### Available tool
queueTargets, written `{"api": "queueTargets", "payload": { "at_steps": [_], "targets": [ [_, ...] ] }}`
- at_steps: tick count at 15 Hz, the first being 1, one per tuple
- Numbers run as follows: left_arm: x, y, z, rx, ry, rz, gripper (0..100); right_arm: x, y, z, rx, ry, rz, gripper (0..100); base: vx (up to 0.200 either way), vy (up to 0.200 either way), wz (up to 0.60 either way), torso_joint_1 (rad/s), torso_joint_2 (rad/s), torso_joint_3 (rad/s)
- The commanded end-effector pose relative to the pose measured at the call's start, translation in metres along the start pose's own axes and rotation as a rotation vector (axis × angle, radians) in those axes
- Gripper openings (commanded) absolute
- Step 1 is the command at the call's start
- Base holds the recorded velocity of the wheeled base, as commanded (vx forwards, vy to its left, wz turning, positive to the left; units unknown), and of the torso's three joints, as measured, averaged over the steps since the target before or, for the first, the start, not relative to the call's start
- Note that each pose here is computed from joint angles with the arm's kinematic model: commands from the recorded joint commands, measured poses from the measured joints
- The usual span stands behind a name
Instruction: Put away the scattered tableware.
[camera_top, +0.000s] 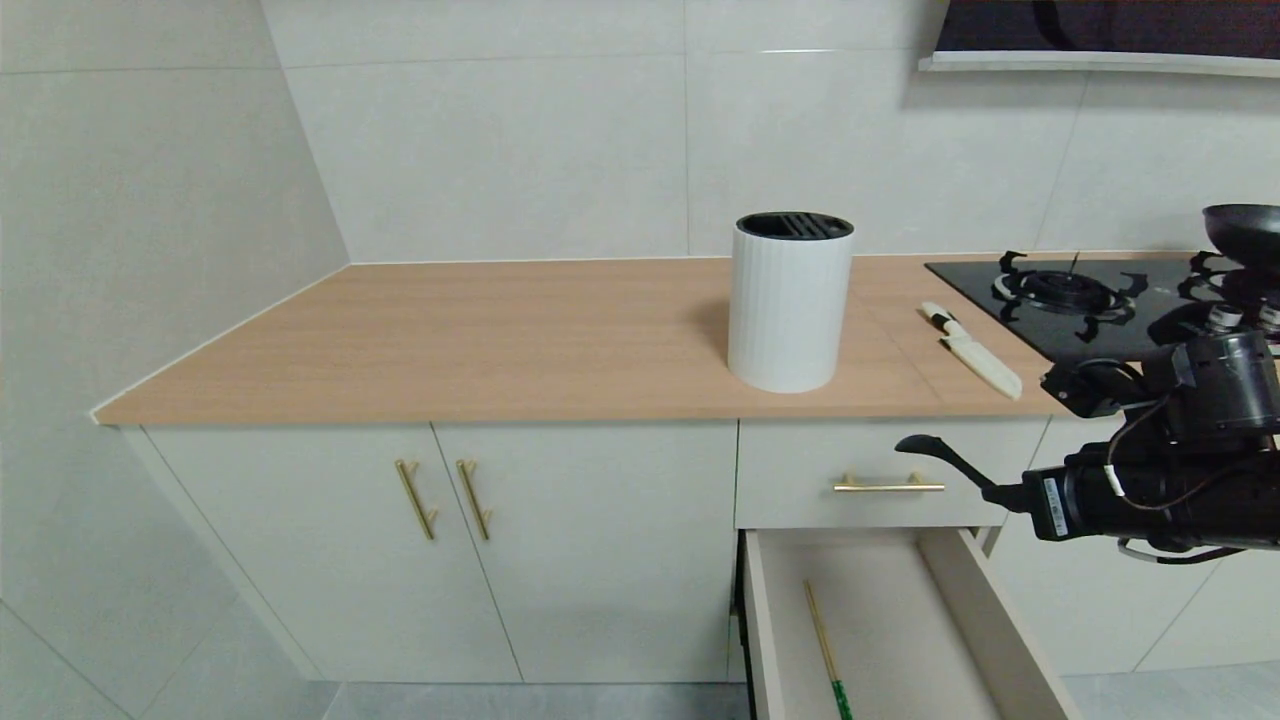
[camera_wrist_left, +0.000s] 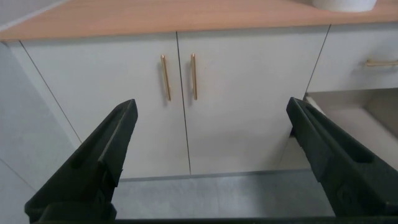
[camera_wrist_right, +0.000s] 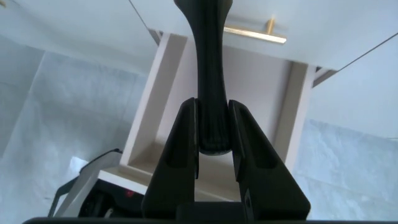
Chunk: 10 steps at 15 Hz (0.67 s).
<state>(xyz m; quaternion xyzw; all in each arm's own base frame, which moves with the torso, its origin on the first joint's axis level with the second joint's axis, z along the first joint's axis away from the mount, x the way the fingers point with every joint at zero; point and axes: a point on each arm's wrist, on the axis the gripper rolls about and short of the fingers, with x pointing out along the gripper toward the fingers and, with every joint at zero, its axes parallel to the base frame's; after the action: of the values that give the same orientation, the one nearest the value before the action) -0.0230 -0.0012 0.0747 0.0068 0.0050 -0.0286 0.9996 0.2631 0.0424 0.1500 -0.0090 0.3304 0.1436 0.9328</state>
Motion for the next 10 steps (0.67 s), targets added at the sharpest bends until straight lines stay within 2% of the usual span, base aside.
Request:
{"api": "queueTargets", "payload": {
  "at_steps": [1,10],
  "targets": [
    [0.000,0.000,0.000,0.000,0.000,0.000,100,0.004,0.000,-0.002,0.001,0.014,0.001,0,0.000,0.000,0.00,-0.207,0.51,0.276],
    [0.000,0.000,0.000,0.000,0.000,0.000,100,0.016,-0.002,-0.006,0.003,0.032,0.000,0,0.000,0.000,0.00,-0.192,0.48,0.290]
  ]
}}
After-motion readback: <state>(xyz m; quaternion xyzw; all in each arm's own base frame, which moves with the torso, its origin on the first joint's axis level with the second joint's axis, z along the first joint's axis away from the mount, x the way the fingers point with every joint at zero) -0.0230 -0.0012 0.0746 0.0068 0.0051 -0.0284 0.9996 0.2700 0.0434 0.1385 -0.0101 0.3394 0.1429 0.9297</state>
